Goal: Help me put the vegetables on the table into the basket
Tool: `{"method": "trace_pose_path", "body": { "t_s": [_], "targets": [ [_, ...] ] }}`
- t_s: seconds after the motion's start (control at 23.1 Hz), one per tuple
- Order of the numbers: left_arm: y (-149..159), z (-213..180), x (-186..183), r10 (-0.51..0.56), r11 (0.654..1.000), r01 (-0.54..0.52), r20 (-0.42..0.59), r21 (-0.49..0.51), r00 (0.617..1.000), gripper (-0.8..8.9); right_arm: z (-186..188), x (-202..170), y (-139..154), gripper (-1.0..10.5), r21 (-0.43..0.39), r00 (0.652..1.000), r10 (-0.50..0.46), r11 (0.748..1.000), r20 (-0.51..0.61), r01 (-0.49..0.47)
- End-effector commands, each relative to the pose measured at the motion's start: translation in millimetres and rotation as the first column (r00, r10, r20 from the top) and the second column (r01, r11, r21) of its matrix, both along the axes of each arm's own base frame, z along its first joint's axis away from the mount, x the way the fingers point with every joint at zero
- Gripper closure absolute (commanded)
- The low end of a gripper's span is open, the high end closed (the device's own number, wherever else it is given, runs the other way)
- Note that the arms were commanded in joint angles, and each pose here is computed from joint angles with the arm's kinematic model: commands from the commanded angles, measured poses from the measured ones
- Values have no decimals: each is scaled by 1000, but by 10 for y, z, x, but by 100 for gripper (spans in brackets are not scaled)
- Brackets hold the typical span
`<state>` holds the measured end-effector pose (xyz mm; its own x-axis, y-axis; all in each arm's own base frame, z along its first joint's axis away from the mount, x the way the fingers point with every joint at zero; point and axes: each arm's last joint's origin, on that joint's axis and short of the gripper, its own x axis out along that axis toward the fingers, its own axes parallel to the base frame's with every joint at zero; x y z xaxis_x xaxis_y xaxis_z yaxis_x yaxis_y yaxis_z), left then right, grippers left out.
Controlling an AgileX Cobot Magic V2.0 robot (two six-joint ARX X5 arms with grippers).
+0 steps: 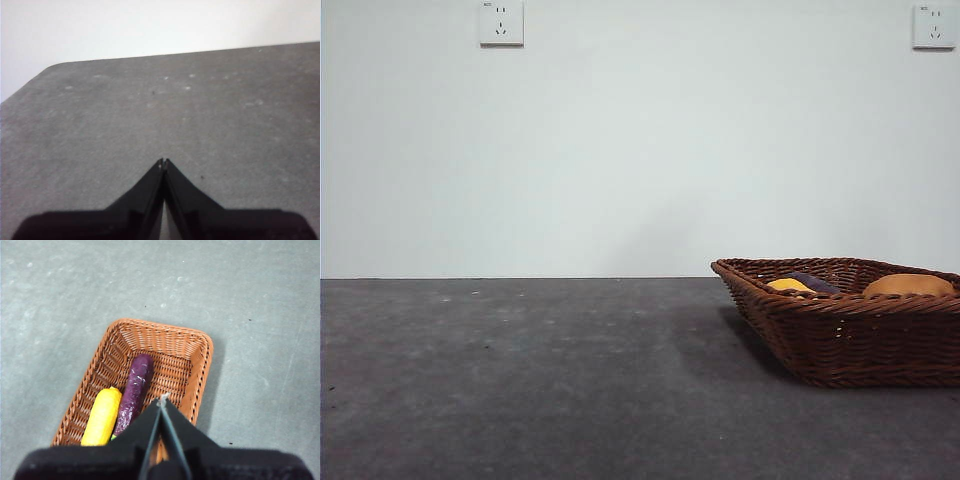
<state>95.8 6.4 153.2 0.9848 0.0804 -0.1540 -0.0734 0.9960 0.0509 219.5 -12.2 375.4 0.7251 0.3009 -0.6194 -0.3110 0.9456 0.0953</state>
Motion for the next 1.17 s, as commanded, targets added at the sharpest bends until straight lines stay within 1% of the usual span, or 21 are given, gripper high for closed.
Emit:
{"method": "trace_pose_path", "body": {
  "t_s": [0.04, 0.52, 0.6, 0.65, 0.73, 0.78, 0.86, 0.91, 0.99, 1.17],
  "targets": [
    [3, -39, 12, 4, 1000, -4, -16, -22, 1000, 817, -1, 10, 1, 946, -6, 1000, 5, 1000, 6, -5],
    [5, -91, 40, 4, 1000, -6, -81, -26, 997, 817, -1, 10, 1, 946, -6, 1000, 6, 1000, 6, -6],
    [5, -96, 43, 4, 1000, -6, -88, -27, 996, 817, 44, -22, -9, 946, -63, 999, -13, 998, 47, 16],
    [5, -98, 44, 4, 1000, -6, -90, -27, 996, 817, 84, -89, -7, 946, -66, 998, -36, 997, 61, 40],
    [5, -100, 45, 4, 1000, -6, -93, -27, 996, 817, 179, -319, 21, 946, -21, 993, -64, 998, 97, 66],
    [5, -100, 45, 4, 1000, -6, -93, -27, 996, 817, 221, -436, 41, 946, -4, 986, -74, 997, 150, 76],
    [5, -100, 45, 4, 1000, -6, -93, -27, 996, 817, 230, -633, 62, 946, 23, 952, -92, 996, 292, 89],
    [5, -100, 45, 4, 1000, -6, -93, -27, 996, 817, 172, -749, 73, 946, 32, 930, -97, 995, 355, 92],
    [5, -100, 45, 4, 1000, -6, -93, -27, 996, 817, -30, -944, 92, 946, 51, 904, -109, 994, 413, 96],
    [5, -100, 45, 4, 1000, -6, -93, -27, 996, 817, -635, -1170, 103, 946, 45, 885, -138, 990, 444, 131]
  ]
}}
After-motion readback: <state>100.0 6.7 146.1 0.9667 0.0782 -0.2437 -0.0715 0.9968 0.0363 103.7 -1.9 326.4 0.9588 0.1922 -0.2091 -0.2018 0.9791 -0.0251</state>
